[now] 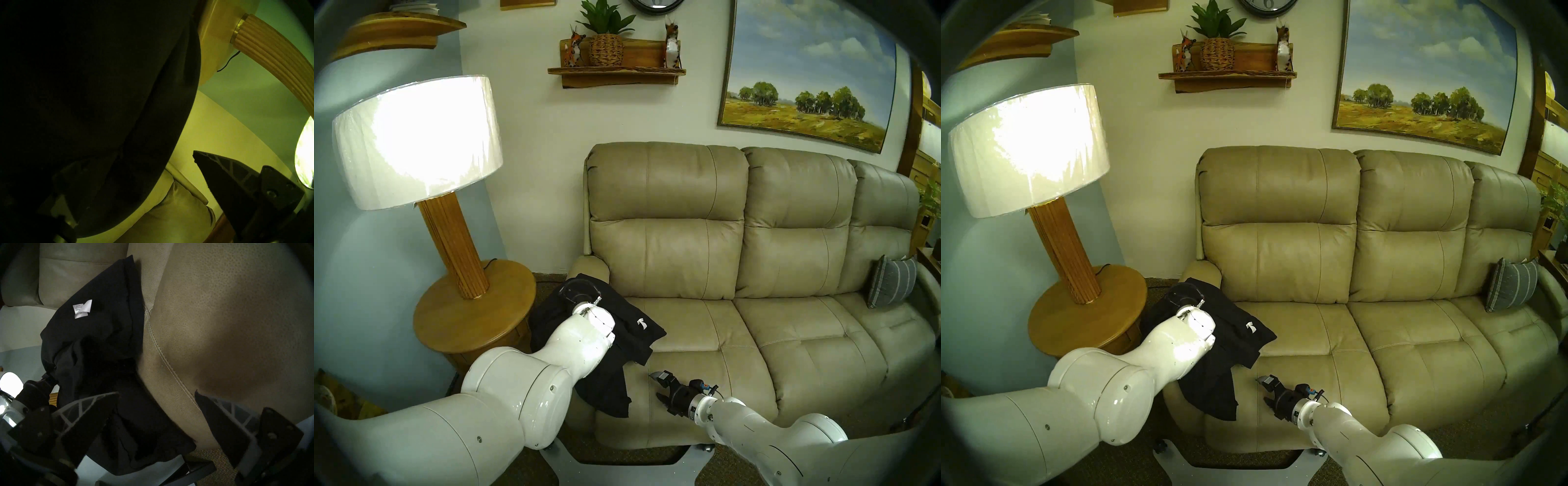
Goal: Drape jacket on sofa arm
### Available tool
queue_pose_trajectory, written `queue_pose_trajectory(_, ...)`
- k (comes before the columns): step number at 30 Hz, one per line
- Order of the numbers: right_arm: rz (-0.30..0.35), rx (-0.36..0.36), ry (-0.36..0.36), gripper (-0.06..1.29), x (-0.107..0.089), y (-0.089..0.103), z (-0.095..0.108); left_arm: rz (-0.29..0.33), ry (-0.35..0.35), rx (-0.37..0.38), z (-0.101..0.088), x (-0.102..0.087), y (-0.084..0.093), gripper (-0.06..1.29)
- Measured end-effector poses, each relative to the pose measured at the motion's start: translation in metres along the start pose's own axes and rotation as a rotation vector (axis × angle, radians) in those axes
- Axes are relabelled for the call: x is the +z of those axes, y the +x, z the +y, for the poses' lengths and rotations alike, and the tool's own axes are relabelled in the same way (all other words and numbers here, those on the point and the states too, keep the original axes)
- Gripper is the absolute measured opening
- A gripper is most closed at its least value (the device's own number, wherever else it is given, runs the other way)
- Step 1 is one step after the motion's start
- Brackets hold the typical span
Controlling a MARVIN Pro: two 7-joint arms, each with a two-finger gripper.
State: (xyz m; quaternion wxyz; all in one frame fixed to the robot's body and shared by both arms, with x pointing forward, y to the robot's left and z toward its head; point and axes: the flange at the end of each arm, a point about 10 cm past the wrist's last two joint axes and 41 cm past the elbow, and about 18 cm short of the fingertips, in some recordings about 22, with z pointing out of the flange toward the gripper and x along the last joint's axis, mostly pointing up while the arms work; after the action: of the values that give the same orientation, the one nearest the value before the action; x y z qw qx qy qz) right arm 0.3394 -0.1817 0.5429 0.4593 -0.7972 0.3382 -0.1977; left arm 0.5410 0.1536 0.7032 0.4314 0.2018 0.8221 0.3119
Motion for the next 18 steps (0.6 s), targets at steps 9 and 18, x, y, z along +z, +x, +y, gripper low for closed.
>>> queue_pose_trajectory(9,-0.005,-0.011,-0.006,1.23,0.0,-0.001,0.001,0.013,0.09,-0.022,0.016,0.009,-0.021,1.2)
queue_pose_trajectory(18,-0.007,-0.015,-0.012,1.23,0.0,-0.002,0.003,0.017,0.142,-0.041,0.029,0.013,-0.04,1.2)
